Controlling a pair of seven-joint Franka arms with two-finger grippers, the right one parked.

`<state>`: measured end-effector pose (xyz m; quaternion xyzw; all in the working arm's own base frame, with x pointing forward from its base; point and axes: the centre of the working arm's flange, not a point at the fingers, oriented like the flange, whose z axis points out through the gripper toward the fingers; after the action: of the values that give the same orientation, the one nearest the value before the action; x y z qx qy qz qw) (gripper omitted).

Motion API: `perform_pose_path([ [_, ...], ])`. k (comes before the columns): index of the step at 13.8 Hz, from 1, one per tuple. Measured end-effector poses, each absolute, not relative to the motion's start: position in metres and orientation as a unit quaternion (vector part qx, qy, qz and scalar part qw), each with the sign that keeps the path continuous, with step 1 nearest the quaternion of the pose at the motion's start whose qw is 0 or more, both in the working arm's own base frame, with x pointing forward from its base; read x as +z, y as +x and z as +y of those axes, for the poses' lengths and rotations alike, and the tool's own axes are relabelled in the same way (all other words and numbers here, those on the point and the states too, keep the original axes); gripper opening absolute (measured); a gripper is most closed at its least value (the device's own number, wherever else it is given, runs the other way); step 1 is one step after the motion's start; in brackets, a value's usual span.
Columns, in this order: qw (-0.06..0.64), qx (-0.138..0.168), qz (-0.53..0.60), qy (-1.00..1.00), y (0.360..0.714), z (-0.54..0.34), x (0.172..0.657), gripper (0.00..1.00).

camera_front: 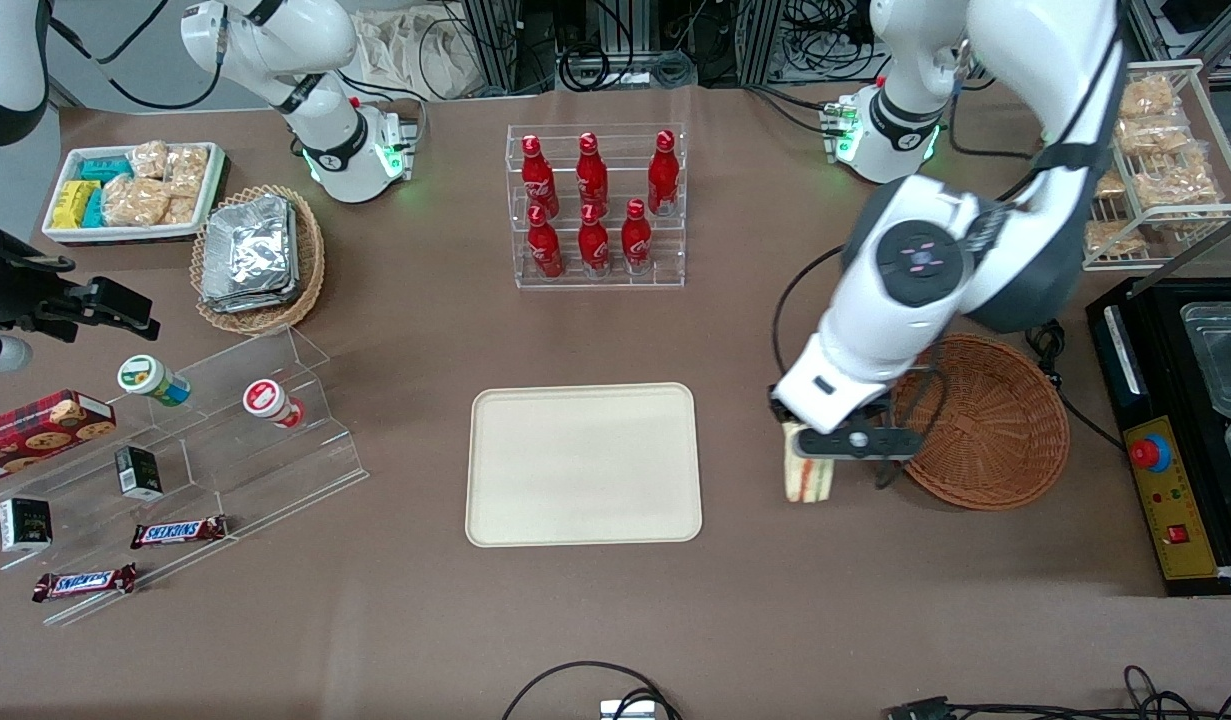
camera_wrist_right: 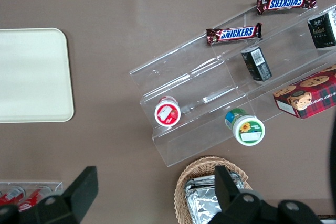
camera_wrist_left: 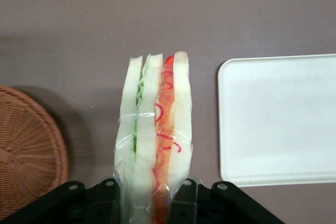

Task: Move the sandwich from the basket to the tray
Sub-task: 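Carry the held sandwich with the left gripper over the cream tray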

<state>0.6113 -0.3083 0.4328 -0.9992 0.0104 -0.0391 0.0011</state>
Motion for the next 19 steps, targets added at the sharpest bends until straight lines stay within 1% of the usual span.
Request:
perform_pose_path([
  [2, 0.002, -0.038, 0.004, -0.999, 0.612, -0.341, 0.415, 0.26],
  [5, 0.026, -0.04, 0.005, -0.999, 0.608, -0.384, 0.375, 0.26],
  [7, 0.032, -0.031, 0.008, -0.999, 0.599, -0.409, 0.345, 0.26],
  [12, 0.007, -0.031, 0.018, -0.999, 0.596, -0.444, 0.294, 0.27],
  [14, -0.005, -0.037, 0.017, -0.999, 0.594, -0.454, 0.281, 0.3],
  [16, -0.015, -0.041, 0.01, -0.999, 0.592, -0.46, 0.271, 0.3],
  [19, -0.018, -0.038, 0.009, -0.999, 0.586, -0.468, 0.258, 0.3],
])
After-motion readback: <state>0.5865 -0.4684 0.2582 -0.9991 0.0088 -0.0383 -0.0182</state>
